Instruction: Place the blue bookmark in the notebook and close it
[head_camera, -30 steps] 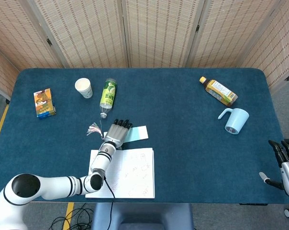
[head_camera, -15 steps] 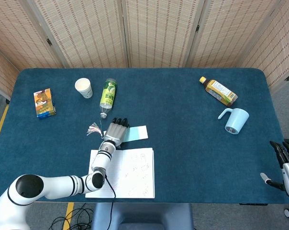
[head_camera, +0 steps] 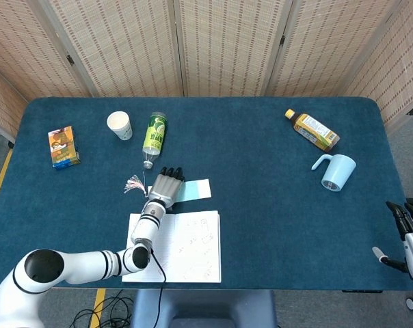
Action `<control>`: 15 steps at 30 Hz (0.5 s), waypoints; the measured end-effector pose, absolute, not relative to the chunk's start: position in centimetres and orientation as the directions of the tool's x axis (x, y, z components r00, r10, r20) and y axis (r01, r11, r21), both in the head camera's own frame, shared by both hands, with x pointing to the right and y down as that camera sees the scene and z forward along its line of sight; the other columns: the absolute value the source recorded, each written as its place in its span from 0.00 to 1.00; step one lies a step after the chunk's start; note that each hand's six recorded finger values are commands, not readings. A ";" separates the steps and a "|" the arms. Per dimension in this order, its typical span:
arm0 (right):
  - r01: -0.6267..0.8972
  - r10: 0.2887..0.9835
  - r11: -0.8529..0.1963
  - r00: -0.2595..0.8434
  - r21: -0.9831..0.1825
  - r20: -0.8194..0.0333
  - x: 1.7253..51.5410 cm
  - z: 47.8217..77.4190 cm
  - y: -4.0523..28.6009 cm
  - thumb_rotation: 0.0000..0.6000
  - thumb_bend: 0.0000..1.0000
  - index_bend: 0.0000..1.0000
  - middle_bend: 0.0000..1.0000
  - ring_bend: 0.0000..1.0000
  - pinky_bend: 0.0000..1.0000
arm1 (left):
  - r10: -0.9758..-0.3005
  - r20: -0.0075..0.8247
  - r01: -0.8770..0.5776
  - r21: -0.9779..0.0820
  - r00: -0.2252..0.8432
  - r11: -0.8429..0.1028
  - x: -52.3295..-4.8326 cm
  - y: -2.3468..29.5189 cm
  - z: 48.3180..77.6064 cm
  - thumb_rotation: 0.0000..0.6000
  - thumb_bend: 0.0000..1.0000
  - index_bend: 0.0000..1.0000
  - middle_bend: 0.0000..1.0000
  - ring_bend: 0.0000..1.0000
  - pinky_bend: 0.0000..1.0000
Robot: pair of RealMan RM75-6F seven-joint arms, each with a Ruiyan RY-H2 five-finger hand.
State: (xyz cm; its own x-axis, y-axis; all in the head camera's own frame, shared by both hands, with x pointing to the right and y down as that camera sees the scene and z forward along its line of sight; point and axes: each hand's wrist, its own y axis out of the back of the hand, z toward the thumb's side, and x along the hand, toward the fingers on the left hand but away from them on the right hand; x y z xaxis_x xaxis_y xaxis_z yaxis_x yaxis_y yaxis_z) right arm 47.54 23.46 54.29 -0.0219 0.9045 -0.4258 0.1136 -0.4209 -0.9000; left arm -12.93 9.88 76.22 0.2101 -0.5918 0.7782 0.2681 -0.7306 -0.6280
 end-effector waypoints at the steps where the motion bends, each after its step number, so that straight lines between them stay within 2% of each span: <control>1: 0.114 0.904 -0.422 -0.022 -0.900 -0.426 47.5 54.3 23.5 1.00 0.11 0.04 0.13 0.04 0.12 | -0.593 0.776 0.268 -0.630 0.213 -0.729 -12.9 9.9 76.2 1.00 0.31 0.30 0.00 0.00 0.09; 15: 0.114 0.904 -0.422 -0.015 -0.899 -0.427 47.3 54.4 23.3 1.00 0.11 0.04 0.13 0.04 0.12 | -0.612 0.739 0.251 -0.672 0.281 -0.697 -12.4 9.3 75.1 1.00 0.31 0.35 0.01 0.00 0.09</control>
State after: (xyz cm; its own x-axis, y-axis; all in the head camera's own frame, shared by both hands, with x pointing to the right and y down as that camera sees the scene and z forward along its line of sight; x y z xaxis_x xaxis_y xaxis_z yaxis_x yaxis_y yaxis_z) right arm 47.33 23.33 54.39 -0.0151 0.9043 -0.4266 0.1140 -0.4223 -0.8993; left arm -12.38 9.26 75.10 0.2805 -0.6121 0.7394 0.2511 -0.6967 -0.6720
